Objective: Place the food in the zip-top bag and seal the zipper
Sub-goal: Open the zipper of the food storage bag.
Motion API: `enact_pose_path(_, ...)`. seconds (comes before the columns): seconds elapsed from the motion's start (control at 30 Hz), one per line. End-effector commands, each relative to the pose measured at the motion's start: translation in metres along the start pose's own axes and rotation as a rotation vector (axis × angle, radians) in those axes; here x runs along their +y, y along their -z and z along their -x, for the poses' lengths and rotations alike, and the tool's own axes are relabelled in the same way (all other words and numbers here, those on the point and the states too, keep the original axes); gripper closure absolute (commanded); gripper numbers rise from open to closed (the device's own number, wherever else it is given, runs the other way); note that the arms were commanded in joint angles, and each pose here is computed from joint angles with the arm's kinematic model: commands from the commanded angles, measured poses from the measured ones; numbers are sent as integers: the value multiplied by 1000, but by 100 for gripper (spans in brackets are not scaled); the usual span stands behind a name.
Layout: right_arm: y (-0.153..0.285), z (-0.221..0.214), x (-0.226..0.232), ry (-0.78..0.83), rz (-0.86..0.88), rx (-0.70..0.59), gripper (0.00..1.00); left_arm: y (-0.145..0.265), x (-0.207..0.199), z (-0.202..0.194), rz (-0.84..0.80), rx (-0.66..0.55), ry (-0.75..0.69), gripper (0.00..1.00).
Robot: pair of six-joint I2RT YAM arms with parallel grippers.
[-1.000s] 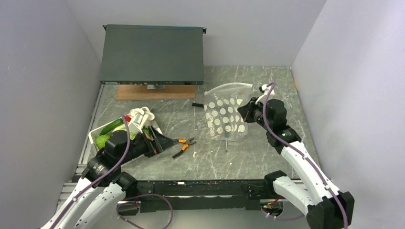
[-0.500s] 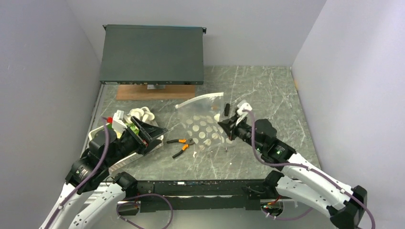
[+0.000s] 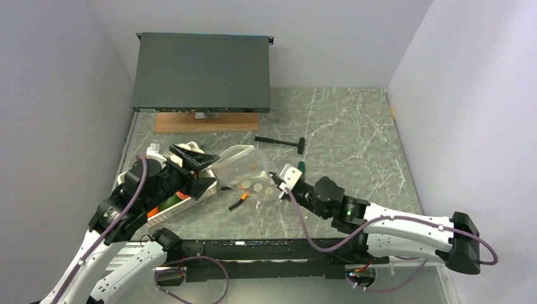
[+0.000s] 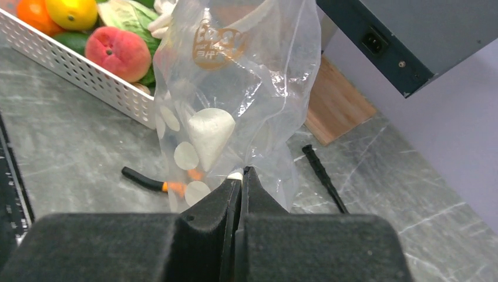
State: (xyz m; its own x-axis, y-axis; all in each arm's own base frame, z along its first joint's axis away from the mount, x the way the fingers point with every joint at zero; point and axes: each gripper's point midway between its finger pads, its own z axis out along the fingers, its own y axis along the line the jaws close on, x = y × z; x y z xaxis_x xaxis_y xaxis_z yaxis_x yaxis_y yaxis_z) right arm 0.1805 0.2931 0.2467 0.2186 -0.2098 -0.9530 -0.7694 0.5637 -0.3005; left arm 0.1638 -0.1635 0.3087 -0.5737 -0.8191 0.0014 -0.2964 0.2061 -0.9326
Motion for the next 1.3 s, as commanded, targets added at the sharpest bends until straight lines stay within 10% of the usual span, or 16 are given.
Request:
enact_pose_path(0.0, -5, 31, -25, 77, -132, -66, 100, -5, -8, 5, 66, -29, 270, 13)
enact_pose_path(0.47, -5, 20, -19, 188, -168, -8, 100, -56, 6, 18, 231, -74, 226, 19)
enact_pose_path(0.87, -10, 14, -13, 214, -177, 17, 100, -90, 41, 8, 293, 0, 229, 44)
enact_pose_path(1.27, -10, 4, -19, 182, -233, 113, 92, -111, 52, 1, 265, 57, 141, 96)
